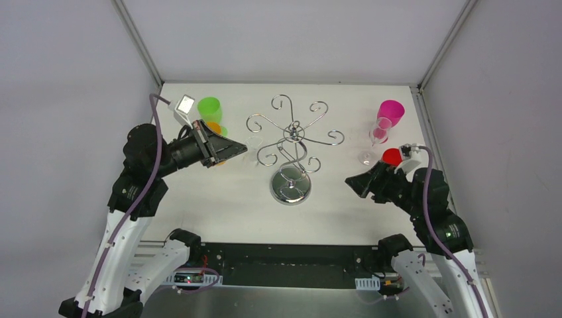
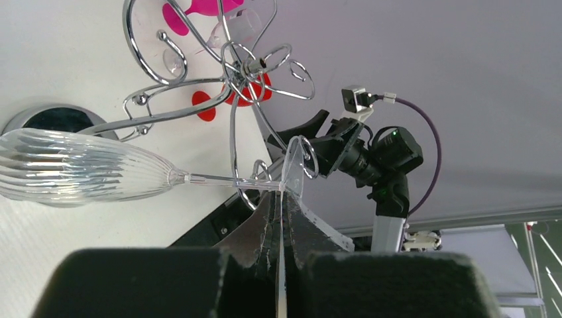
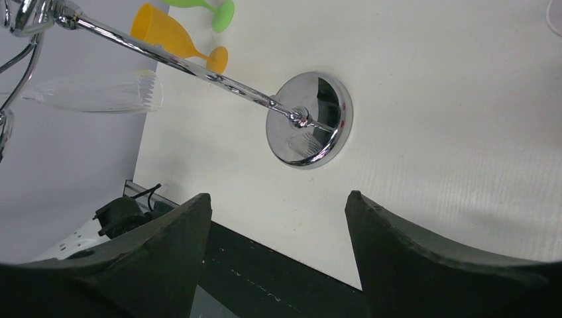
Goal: Take the wine glass off the wine glass rack
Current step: Pick up the wine glass from the wine rack.
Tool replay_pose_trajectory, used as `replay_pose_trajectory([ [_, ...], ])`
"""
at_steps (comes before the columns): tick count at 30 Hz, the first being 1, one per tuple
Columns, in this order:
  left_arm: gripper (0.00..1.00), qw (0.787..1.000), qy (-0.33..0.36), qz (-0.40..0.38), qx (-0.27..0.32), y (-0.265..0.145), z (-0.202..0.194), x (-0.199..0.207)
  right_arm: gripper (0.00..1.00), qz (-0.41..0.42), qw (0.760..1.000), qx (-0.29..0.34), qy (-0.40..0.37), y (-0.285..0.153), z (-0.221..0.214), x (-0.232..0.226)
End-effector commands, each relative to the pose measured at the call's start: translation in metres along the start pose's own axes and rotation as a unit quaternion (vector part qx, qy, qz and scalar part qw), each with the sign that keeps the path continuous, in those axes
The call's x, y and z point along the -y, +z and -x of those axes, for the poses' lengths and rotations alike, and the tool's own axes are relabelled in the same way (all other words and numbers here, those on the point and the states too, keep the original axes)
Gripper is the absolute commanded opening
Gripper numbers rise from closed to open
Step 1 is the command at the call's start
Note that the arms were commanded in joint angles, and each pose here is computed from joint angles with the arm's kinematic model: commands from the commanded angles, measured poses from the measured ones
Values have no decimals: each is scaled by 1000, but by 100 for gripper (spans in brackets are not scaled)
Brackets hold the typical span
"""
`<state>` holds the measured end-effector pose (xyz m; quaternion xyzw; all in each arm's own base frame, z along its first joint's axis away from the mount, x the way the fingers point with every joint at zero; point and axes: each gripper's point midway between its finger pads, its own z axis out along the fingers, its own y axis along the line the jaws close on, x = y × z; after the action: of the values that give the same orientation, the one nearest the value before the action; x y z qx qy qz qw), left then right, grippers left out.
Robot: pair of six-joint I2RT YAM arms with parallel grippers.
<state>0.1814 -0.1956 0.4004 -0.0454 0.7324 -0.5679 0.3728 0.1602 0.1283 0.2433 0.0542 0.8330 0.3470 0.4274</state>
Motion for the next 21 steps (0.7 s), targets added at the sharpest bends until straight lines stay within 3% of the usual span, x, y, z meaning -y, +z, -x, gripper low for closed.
replay_pose_trajectory([
  [1, 0, 999, 49, -5, 3, -22, -5, 16, 79, 34, 999, -4, 15, -3, 9, -21],
  [9, 0, 996, 87, -17, -9, -45, -23, 24, 80, 95, 993, -46, 44, -14, -1, -48],
  [21, 0, 985, 136, -64, -85, -63, -69, 13, 77, 166, 976, -89, 107, -41, -17, -78],
])
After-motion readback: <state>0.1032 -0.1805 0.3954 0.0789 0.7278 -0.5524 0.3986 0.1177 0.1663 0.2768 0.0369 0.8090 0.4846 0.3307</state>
